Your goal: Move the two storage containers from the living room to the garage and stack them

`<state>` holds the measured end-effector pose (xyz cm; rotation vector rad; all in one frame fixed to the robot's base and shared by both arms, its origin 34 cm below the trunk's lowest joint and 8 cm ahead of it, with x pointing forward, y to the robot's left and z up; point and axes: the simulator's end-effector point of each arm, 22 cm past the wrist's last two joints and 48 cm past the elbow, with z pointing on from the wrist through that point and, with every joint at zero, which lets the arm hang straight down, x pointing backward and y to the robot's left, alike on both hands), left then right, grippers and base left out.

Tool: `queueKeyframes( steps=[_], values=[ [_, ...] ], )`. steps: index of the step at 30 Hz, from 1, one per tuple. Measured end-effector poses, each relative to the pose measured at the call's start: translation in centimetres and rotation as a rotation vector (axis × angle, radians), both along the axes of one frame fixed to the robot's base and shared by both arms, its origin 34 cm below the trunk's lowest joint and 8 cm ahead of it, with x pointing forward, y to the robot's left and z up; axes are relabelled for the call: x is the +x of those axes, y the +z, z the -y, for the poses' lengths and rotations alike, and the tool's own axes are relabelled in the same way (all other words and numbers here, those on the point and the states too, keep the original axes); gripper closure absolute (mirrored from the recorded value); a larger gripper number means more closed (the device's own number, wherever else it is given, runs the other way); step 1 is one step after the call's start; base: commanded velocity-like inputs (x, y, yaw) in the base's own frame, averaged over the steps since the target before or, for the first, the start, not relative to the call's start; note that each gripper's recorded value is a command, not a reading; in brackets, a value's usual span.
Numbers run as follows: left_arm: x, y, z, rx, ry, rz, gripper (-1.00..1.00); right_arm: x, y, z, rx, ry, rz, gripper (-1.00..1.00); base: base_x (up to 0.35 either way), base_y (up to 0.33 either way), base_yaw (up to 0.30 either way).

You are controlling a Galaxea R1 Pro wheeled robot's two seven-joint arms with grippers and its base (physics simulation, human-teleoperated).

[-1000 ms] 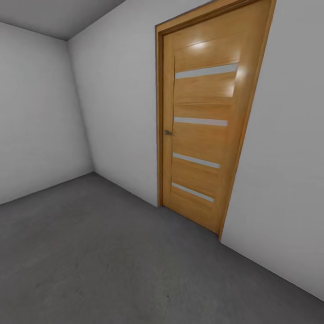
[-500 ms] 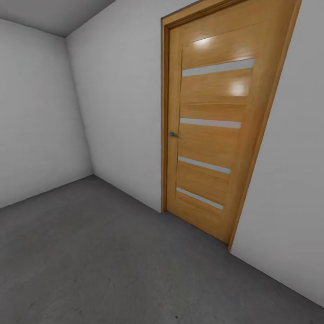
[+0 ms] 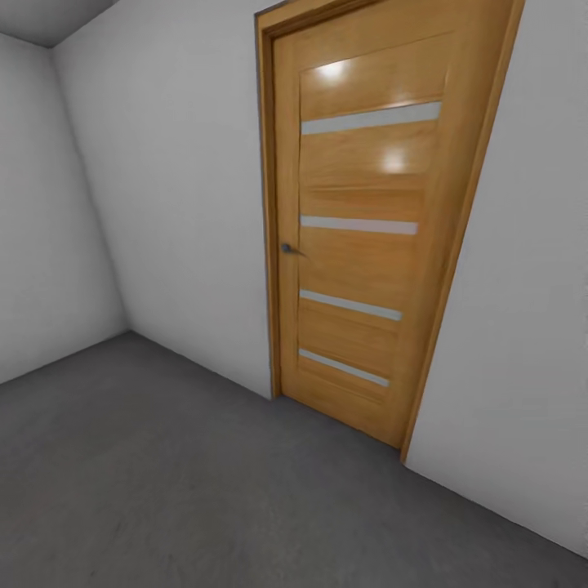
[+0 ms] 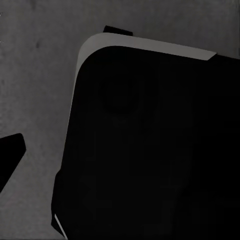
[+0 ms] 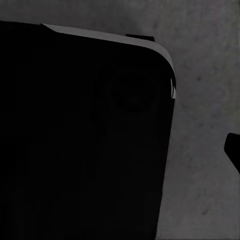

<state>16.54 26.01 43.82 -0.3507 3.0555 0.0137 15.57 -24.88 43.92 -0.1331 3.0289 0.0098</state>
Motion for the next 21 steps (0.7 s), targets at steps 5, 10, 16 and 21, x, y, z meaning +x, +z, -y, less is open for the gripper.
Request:
queueKeyframes(
  steps=[5,10,16,21],
  values=[
    [0.0,0.0,0.0,0.0,0.0,0.0,-1.0,0.0,0.0,0.03,0.0,0.0,0.0,-1.0,0.323,0.123,-0.285],
    [0.0,0.0,0.0,0.0,0.0,0.0,-1.0,0.0,0.0,0.07,0.0,0.0,0.0,-1.0,0.323,0.121,-0.255],
    [-0.01,0.0,0.0,0.0,0.0,0.0,-1.0,-0.03,0.0,0.15,-0.001,0.0,-0.001,-1.0,0.323,0.121,-0.065],
    [-0.01,0.0,-0.01,0.0,0.0,0.0,-1.0,-0.08,-0.01,0.28,0.0,0.002,-0.004,-1.0,0.323,0.13,-0.007]
  ],
)
